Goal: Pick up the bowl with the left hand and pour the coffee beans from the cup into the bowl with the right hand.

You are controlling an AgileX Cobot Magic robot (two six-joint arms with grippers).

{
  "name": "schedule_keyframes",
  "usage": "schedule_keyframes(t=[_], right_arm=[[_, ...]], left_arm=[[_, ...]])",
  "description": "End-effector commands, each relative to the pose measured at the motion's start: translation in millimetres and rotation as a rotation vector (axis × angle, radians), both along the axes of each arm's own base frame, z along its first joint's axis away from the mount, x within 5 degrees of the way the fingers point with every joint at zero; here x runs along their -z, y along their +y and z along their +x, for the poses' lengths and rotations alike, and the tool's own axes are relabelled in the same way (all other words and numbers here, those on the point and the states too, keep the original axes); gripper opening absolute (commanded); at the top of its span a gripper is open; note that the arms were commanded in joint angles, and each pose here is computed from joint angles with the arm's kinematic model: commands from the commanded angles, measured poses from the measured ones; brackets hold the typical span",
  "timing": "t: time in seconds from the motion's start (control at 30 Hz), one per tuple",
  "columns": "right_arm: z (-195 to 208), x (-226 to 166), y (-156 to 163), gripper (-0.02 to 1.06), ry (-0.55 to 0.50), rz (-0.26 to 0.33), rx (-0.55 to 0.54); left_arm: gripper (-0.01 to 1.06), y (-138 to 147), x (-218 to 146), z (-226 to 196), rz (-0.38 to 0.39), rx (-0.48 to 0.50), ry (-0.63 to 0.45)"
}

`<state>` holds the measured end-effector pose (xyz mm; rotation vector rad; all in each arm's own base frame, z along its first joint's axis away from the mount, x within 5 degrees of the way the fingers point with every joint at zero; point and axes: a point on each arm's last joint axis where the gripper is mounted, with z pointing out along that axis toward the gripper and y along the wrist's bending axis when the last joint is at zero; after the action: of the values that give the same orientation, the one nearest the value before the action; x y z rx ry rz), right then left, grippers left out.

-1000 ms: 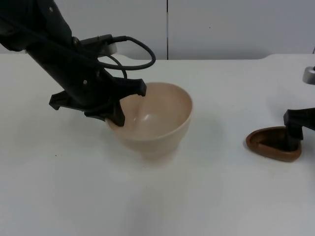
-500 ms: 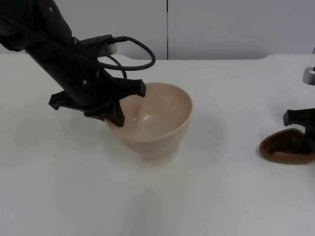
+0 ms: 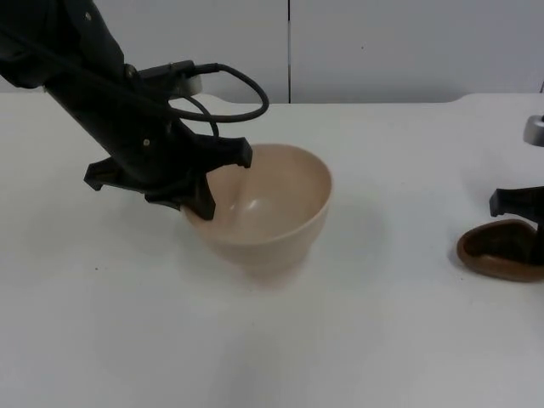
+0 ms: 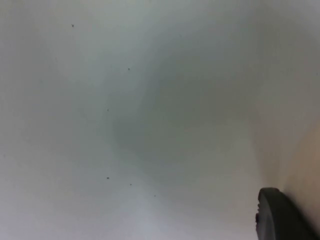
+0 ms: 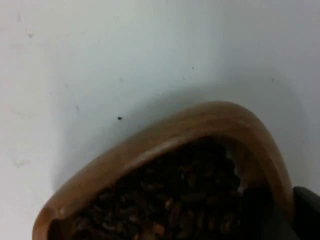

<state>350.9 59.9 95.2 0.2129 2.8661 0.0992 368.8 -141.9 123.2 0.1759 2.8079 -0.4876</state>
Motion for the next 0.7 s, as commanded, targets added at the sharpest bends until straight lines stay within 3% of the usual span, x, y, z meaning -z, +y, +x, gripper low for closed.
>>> schedule_keyframes(t=[0.0,0.13,0.3,0.4,0.67], right_arm=[[0,-1,2,0.0,0.0,-0.004,-0.011],[4,-9,2,0.0,0.005,-0.013,-0.038],[12,-39,3,0.0,-0.073,-0.024,-0.068],[21,-72,1,0.0,-0.13,-0.064,-0.113],[40,-148,4,0.0,-0.255,-0.087,-0.166]], left_arm=[[0.0,-2,-7,1,-0.007,0.0,-0.018],[0.0,-2,-8,0,-0.014,-0.004,-0.009],[0.0,-2,-7,0,-0.018,-0.011,-0.003],[0.0,-4,-10,2,-0.033,-0.026,0.0],[0.0,-12,-38,15,-0.106,-0.042,-0.028]])
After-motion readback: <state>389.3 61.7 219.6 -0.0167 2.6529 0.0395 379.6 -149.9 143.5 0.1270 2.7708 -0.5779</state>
